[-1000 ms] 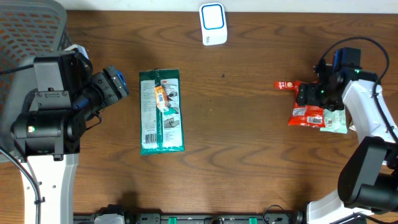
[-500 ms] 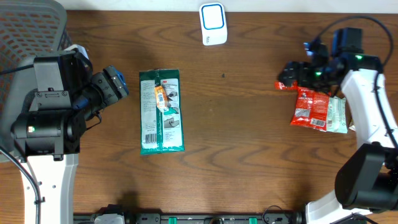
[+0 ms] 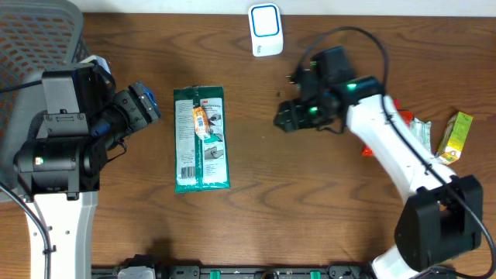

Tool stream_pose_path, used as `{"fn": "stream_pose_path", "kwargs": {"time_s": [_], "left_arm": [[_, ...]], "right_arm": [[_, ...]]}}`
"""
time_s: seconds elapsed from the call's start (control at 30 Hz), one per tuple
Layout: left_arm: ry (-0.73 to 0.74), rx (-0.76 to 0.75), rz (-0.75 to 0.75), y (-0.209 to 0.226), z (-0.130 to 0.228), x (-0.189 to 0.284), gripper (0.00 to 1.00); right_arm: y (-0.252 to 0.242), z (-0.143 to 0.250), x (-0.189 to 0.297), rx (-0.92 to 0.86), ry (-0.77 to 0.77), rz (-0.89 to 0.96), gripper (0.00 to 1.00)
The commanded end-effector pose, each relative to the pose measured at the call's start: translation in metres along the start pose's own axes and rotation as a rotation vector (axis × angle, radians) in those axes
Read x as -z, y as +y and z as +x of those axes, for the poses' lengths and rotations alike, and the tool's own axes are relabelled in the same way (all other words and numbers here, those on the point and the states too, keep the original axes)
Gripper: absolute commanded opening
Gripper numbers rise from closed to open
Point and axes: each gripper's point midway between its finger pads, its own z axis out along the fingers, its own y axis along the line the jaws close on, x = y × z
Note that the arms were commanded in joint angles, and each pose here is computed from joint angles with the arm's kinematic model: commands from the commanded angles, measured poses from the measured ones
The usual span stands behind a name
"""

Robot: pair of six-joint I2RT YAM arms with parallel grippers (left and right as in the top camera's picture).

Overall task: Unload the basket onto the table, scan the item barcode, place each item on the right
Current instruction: 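Move the right gripper left and grasp the orange box on the glove packet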

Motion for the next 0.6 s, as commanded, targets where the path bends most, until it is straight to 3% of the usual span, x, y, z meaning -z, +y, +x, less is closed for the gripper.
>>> {"fn": "stream_pose_path", "kwargs": {"time_s": [0.0, 0.07, 0.2, 0.37, 0.57], "left_arm": [[-0.003, 0.001, -0.004, 0.001, -0.002, 0.001, 0.85], [-0.003, 0.001, -0.004, 0.001, -0.002, 0.001, 0.85], [-0.003, 0.001, -0.004, 0.001, -0.002, 0.001, 0.85], [-0.003, 0.001, -0.004, 0.001, -0.002, 0.001, 0.86], [-0.003, 0.001, -0.004, 0.001, -0.002, 0.001, 0.85]], "right_arm": [[0.032, -0.027, 0.009, -0.007, -0.103, 0.002, 0.58], [0.052, -0.034, 0.002, 0.019, -0.135, -0.029, 0.51], [0.089, -0.044, -0.027, 0.089, -0.183, -0.067, 0.6], [0.124, -0.052, -0.078, 0.189, -0.253, -0.061, 0.64], [0.129, -0.057, -0.129, 0.257, -0.355, 0.095, 0.73]]}}
